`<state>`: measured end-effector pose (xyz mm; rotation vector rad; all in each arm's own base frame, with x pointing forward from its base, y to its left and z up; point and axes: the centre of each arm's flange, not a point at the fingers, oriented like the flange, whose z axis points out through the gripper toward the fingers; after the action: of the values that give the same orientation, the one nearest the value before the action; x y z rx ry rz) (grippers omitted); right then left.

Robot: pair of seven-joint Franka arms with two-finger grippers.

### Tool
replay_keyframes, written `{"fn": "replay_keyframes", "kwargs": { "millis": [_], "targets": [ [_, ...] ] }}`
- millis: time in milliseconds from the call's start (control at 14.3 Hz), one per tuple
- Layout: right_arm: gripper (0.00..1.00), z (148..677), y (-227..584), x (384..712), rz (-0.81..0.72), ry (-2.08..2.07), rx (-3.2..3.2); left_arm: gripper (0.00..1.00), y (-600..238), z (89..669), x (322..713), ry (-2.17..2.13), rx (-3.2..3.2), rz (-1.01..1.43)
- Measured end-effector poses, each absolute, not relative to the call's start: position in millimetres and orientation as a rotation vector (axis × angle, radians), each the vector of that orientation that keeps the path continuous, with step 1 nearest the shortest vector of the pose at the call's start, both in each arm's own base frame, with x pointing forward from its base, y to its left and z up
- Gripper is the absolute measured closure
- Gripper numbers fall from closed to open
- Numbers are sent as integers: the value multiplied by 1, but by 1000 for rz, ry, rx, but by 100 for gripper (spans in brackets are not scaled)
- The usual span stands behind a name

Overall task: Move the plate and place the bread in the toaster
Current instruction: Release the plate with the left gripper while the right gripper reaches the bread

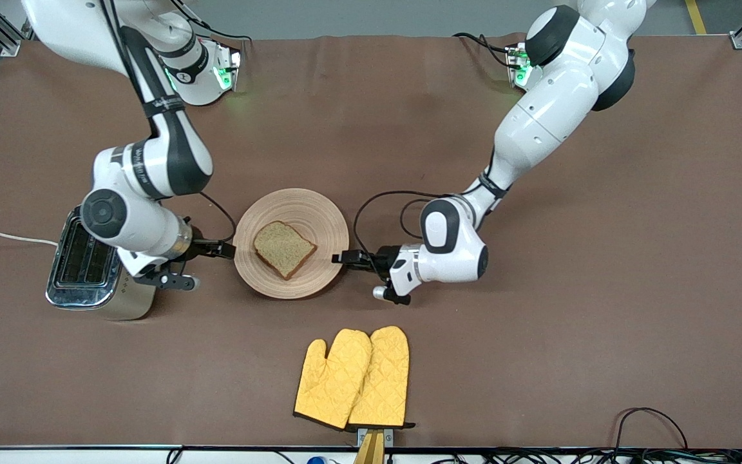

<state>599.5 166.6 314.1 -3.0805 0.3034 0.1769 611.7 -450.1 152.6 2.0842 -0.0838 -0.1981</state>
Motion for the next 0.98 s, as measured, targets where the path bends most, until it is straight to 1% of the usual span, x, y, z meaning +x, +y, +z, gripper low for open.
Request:
{"fn": "replay_keyframes", "kwargs": {
  "millis": [140,209,349,419,488,558,628,698,767,837,977],
  "targets": [
    [0,290,173,583,174,396,-3079,4,-411,174,640,-75,2092,-254],
    [1,279,174,575,191,452,-3079,0,-385,185,657,-77,2110,-260],
    [3,270,177,563,217,579,-3069,0,-327,202,684,-96,2154,-265],
    [12,271,179,560,227,642,-3048,0,-296,208,695,-109,2168,-272],
    [12,274,180,558,237,687,-3018,0,-266,215,705,-128,2184,-286],
    [15,277,182,556,246,710,-2994,0,-236,223,715,-147,2202,-295],
    [28,276,184,552,254,720,-2984,0,-208,231,723,-164,2225,-297],
    [35,273,188,548,254,722,-2980,0,-180,242,730,-184,2258,-292],
    [35,268,194,542,243,711,-2983,0,-154,255,736,-211,2306,-283],
    [38,260,201,534,224,696,-2987,0,-129,271,741,-241,2366,-268],
    [40,246,212,519,201,672,-2997,0,-91,313,746,-314,2483,-217]
  ]
}}
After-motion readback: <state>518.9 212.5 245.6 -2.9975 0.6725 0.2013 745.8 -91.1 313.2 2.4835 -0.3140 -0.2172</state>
